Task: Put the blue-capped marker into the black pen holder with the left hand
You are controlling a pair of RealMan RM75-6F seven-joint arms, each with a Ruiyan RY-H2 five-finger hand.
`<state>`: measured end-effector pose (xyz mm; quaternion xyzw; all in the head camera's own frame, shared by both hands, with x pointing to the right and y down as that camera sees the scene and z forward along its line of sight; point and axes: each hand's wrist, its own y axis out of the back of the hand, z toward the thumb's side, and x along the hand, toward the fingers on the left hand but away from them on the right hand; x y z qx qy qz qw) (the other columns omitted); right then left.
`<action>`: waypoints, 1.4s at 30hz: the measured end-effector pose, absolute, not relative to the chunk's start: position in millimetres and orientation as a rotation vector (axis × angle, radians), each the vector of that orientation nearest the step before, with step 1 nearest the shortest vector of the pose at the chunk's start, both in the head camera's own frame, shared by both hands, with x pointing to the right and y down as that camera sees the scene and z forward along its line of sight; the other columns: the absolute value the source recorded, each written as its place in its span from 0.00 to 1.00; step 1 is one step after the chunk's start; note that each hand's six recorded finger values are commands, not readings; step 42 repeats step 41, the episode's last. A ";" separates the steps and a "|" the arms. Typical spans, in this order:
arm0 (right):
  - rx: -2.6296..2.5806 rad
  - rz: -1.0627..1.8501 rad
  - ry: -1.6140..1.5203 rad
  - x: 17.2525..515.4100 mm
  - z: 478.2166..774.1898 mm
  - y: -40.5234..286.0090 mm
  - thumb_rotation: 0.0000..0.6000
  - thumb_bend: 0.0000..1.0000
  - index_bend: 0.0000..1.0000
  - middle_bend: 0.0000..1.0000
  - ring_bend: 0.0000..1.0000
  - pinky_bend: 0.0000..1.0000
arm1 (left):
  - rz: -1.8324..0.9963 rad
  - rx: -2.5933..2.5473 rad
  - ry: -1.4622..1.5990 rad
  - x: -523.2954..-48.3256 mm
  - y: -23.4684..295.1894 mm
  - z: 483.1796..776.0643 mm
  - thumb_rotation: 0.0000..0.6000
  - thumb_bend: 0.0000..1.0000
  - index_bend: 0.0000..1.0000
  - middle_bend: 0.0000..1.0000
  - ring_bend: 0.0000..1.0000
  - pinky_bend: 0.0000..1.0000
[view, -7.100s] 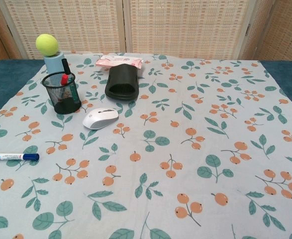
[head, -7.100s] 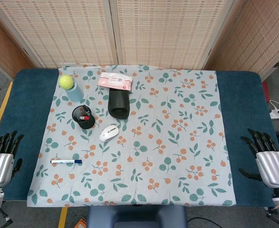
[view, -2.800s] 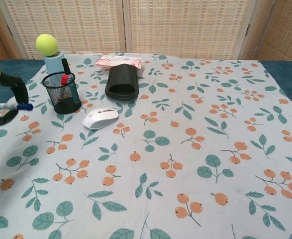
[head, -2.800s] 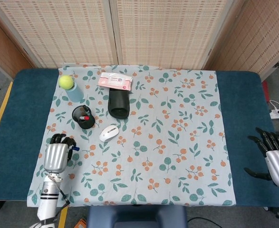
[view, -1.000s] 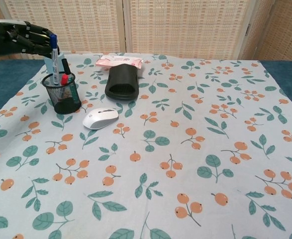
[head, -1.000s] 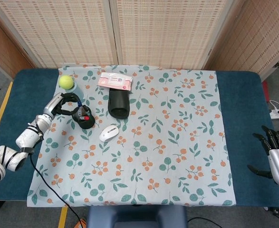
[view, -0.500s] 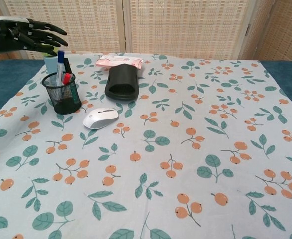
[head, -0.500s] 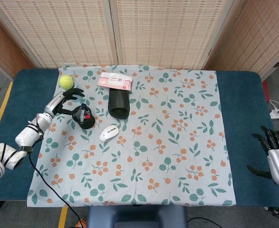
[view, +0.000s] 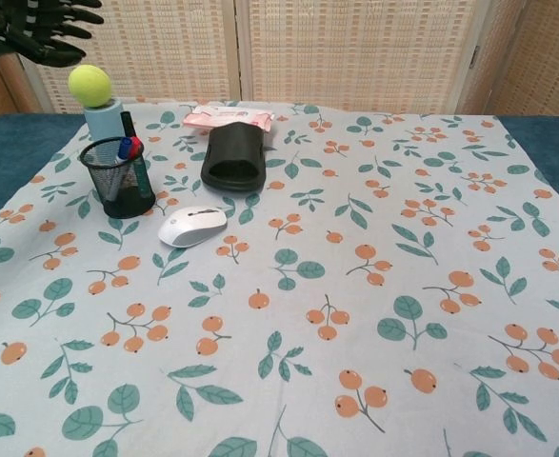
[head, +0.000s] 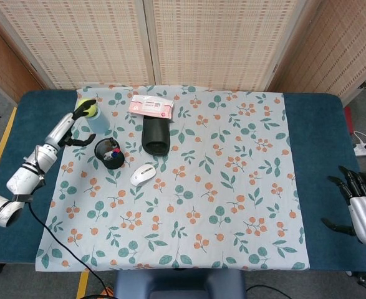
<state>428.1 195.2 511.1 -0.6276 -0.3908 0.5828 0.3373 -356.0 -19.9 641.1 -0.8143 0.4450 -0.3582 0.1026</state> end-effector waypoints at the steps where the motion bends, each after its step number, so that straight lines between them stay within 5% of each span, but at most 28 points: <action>1: -1.640 1.516 -1.014 427.3 511.2 195.4 1.00 0.00 0.18 0.00 0.04 0.00 | -1.056 -2.355 1.278 -357.5 -17.4 635.7 1.00 0.39 0.08 0.03 0.00 0.09; 7: -1.688 1.477 -0.975 416.4 512.2 198.8 1.00 0.00 0.18 0.00 0.04 0.00 | -1.100 -1.920 0.994 -368.2 22.3 599.6 1.00 0.39 0.08 0.04 0.00 0.08; 14: -1.754 1.442 -0.912 402.8 516.6 205.4 1.00 0.00 0.18 0.00 0.04 0.00 | -1.275 -1.439 0.800 -404.4 113.2 567.2 1.00 0.39 0.08 0.04 0.00 0.07; 26: -1.760 1.447 -0.897 400.8 518.4 206.6 1.00 0.00 0.18 0.00 0.04 0.00 | -1.598 -1.332 0.957 -497.0 215.9 565.5 1.00 0.39 0.11 0.04 0.00 0.07; 42: -1.748 1.479 -0.888 403.3 523.2 205.5 1.00 0.00 0.18 0.00 0.04 0.00 | -1.658 -1.380 0.992 -513.1 231.2 575.8 1.00 0.39 0.09 0.03 0.00 0.07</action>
